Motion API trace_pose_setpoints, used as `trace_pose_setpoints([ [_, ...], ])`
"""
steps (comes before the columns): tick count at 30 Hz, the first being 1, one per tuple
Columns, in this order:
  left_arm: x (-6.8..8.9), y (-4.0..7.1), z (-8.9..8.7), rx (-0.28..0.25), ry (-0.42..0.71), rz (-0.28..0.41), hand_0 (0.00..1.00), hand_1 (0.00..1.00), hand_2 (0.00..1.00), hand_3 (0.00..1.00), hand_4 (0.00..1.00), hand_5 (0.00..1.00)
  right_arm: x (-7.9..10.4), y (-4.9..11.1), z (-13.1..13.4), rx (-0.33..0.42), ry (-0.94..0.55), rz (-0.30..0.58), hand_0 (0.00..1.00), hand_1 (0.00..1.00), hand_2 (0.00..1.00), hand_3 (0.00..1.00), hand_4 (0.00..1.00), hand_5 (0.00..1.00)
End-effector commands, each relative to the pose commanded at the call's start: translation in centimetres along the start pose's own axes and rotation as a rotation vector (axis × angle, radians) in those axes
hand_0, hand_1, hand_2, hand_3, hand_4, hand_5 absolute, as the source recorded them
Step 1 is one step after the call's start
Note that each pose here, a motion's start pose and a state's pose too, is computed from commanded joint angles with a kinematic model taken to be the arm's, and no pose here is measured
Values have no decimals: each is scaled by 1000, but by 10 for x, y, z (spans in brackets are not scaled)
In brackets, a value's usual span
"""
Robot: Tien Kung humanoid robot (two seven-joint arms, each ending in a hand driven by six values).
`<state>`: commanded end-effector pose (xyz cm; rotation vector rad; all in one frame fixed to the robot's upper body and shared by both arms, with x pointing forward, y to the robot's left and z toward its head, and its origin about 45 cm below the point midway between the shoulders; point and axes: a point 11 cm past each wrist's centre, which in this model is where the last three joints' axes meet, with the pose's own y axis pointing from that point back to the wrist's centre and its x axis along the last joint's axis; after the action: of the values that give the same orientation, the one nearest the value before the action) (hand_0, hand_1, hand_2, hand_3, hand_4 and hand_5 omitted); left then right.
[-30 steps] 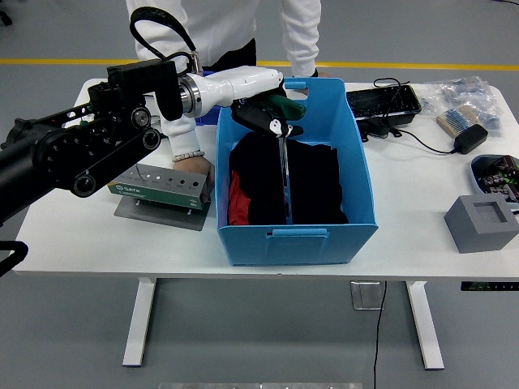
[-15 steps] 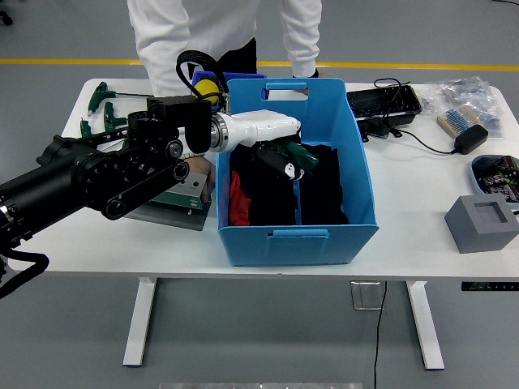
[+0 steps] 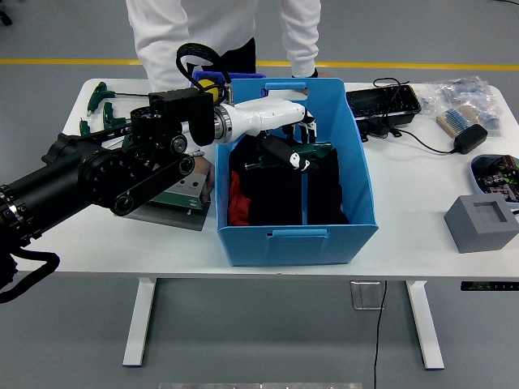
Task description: Lift tool from toolbox,place it in box,lift tool from toolbox,place it in box
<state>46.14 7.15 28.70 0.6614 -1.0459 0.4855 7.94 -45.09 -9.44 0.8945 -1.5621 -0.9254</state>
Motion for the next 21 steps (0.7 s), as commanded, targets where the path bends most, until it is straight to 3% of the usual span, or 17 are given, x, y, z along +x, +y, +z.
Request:
trace_pose_setpoints([
  [6, 13, 1, 1, -22, -1, 64, 629, 613, 695, 668, 893, 647, 1, 0, -2, 3, 2, 1, 659, 638, 711, 568, 783, 678],
  [13, 18, 2, 6, -43, -7, 85, 640, 628, 712, 665, 863, 639, 2, 0, -1, 3, -2, 4, 660, 637, 711, 568, 783, 677],
  [21, 33, 13, 3, -24, -20, 125, 639, 629, 712, 666, 856, 646, 2, 0, 2, -1, -17, 5, 660, 635, 710, 569, 783, 677],
])
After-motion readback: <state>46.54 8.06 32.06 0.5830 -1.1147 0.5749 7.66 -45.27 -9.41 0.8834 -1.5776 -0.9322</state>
